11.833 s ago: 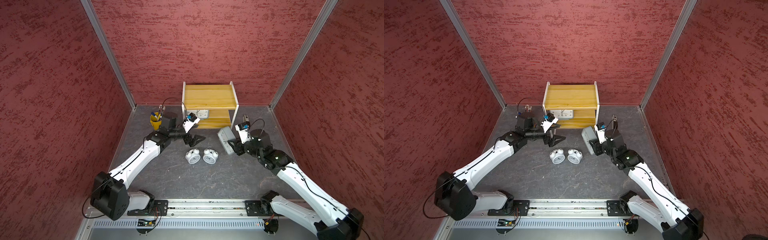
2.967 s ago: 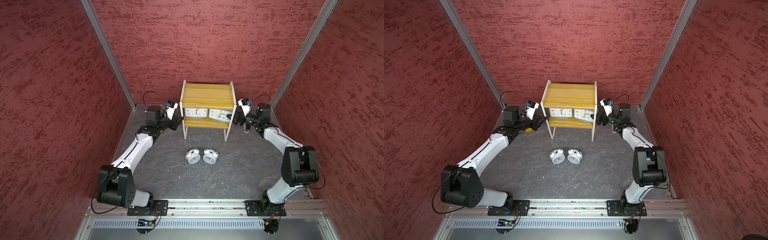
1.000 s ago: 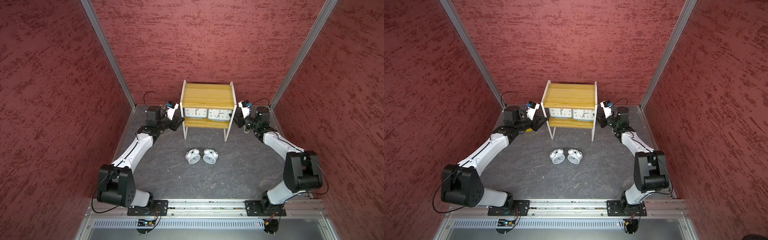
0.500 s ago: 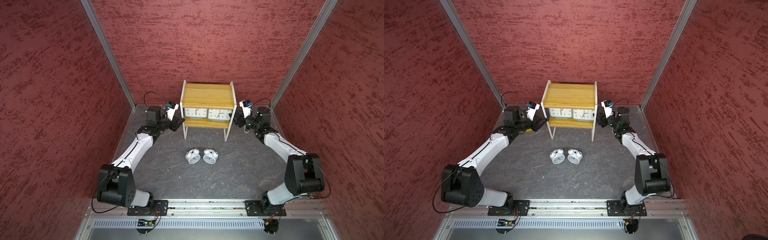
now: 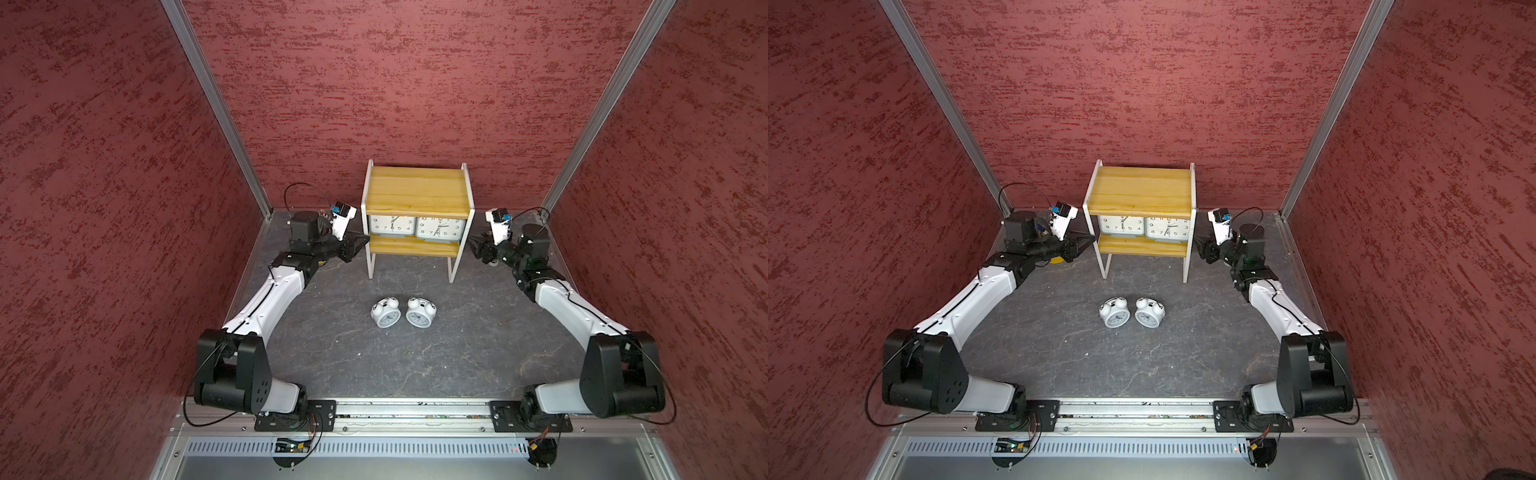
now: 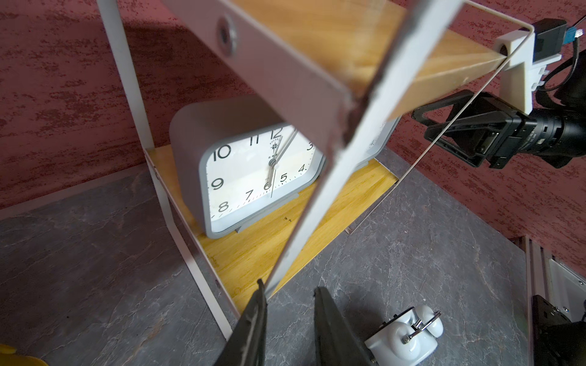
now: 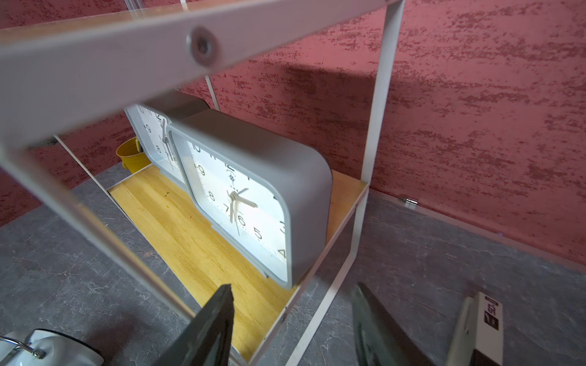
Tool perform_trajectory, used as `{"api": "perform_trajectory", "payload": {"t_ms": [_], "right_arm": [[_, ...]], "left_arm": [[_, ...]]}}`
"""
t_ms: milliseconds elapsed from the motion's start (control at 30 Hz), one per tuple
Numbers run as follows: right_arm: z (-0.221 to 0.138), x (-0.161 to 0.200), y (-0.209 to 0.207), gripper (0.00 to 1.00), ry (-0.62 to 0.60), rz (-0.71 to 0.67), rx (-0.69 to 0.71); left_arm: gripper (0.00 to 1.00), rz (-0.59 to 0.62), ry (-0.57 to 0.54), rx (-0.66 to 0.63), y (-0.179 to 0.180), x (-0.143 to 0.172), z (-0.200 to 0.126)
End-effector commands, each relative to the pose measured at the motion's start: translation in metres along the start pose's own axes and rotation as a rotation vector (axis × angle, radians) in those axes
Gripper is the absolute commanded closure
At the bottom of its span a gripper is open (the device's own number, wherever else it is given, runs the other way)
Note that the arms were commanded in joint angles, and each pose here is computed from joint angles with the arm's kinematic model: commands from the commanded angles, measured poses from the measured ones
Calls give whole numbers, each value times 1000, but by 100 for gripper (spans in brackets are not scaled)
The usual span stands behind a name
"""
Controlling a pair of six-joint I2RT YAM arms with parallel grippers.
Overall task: Place the alarm clocks on the shelf by style
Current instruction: Place the alarm on the shelf, then pick up the alarm from the center of the board.
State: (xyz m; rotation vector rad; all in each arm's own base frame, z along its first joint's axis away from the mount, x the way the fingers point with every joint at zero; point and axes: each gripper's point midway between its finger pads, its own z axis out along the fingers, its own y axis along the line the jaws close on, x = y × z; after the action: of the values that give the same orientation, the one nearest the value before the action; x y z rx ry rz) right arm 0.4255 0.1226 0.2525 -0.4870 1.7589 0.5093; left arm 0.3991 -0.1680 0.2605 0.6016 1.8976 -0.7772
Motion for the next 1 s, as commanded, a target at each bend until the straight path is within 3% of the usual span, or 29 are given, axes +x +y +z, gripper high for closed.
{"api": "perform_trajectory", "payload": {"t_ms": [0,167,233,500,733,967], "right_arm": [[-8,1,-3,38,6,-13,44],[-17,8,-5,33,23,-2,88],[-22,11,-7,32,27,12,113],[-48,25,0,28,7,117,162],[-72,40,13,28,35,206,177],[-86,54,37,27,48,268,112]], "left_arm": [[72,20,-12,89,-21,-2,-2],[68,11,-1,14,-12,0,-7],[57,6,1,-47,-4,4,-11],[35,-17,5,-171,6,12,-26],[32,-29,21,-154,-20,25,-39],[31,8,157,-86,-68,77,-25]]}}
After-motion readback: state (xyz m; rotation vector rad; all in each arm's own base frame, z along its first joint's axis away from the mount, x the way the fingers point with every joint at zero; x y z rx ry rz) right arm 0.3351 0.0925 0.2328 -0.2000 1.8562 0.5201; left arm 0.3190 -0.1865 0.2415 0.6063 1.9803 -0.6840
